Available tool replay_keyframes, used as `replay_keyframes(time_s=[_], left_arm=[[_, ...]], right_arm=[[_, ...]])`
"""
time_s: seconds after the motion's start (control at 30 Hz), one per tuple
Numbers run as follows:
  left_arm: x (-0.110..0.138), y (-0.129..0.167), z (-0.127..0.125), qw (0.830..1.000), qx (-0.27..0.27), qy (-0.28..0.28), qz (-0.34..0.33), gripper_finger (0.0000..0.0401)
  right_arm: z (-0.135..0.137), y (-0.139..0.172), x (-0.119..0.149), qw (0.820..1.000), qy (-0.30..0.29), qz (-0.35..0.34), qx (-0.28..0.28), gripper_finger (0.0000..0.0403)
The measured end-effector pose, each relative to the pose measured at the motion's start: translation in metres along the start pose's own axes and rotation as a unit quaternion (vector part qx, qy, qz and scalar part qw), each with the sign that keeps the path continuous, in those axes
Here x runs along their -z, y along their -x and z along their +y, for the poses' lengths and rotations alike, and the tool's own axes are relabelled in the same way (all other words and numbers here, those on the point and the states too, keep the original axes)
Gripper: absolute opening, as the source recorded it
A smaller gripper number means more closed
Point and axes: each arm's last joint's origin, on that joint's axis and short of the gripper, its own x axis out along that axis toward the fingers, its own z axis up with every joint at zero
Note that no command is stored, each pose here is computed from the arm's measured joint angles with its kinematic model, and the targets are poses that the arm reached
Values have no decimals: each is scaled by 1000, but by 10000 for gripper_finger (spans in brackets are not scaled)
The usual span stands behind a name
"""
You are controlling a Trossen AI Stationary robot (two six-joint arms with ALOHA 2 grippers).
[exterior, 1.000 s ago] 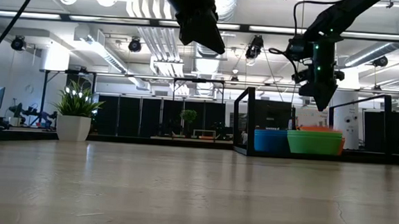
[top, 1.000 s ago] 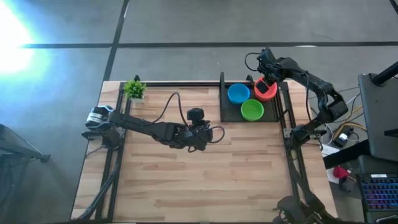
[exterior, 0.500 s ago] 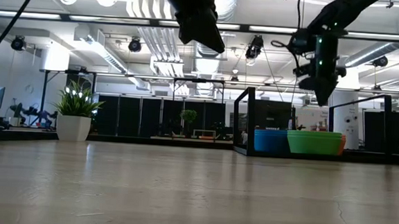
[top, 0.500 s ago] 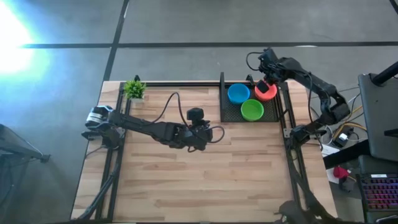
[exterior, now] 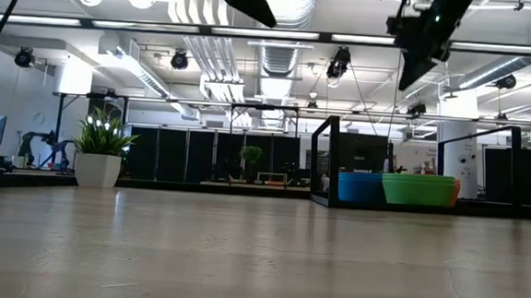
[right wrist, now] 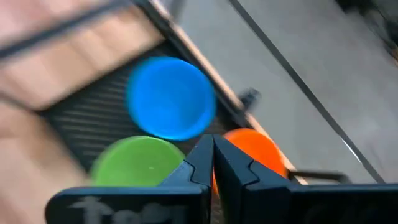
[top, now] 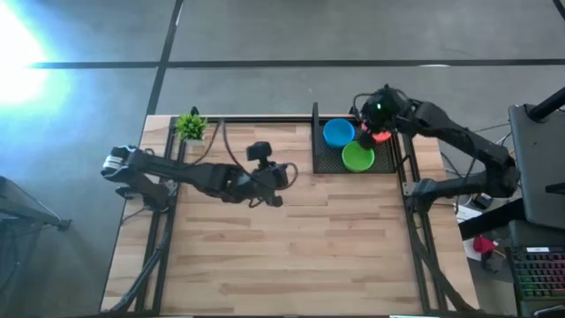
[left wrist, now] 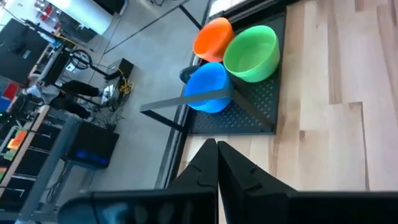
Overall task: Pick & Place Mini bowls
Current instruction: Return to Home Position
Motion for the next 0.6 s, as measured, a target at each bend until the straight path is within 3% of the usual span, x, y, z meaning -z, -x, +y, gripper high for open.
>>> replay_keyframes(time_s=[0.2,0.37,0.47,0.6], left_arm=[[20,25,20,999,-3,28,-14,0],[45,49,36,996,31,70,-45,0],[58,63,45,990,58,97,-83,0],[79,78,52,984,87,106,-110,0]], right_arm=[[43,31,6,992,59,-54,-95,8],[73,57,13,967,126,-100,-200,8],[84,73,20,944,161,-124,-260,8],[96,91,32,892,226,-163,-355,8]])
